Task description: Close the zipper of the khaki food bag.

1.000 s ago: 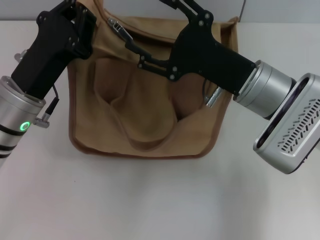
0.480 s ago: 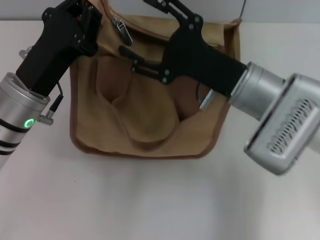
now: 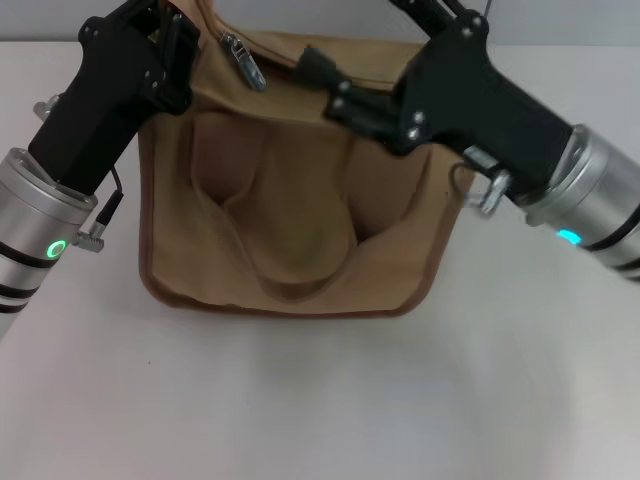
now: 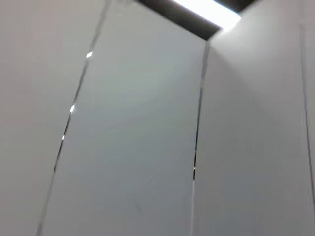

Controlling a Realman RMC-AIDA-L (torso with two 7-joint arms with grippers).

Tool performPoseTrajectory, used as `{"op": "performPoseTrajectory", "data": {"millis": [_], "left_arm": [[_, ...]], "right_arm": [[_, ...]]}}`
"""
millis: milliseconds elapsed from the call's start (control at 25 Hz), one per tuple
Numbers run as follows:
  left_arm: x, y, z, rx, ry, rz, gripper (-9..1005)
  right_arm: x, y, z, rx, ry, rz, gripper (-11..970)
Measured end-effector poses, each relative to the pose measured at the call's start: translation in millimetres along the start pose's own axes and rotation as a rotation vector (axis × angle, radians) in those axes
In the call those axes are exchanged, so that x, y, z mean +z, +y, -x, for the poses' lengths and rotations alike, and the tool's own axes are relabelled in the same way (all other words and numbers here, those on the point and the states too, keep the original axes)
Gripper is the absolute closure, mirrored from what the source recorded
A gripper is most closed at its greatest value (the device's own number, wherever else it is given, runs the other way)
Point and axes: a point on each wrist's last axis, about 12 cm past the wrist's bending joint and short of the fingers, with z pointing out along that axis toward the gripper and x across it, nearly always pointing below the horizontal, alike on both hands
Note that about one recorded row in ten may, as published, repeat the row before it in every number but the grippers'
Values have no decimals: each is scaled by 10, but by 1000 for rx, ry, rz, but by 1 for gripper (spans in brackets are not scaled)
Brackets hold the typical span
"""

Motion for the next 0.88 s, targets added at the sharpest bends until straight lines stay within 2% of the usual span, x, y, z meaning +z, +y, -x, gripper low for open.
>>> {"op": "performPoseTrajectory", "data": {"millis": [80, 120, 160, 320, 880], "left_arm": [[-3, -1, 1, 0, -1, 0, 954], [-4, -1, 2, 0, -1, 0, 954], [-4, -1, 2, 0, -1, 0, 953], [-6, -4, 2, 0, -1, -2, 953], [3, -9, 10, 1, -7, -11, 950]], "right_arm": [[-9, -106, 38, 194, 22, 32, 124], [8, -183, 66, 365, 74, 93, 124], [8, -183, 66, 365, 74, 93, 125], [77, -244, 83, 563, 205, 206, 125], [149, -339, 45, 610, 291, 181, 125]]}}
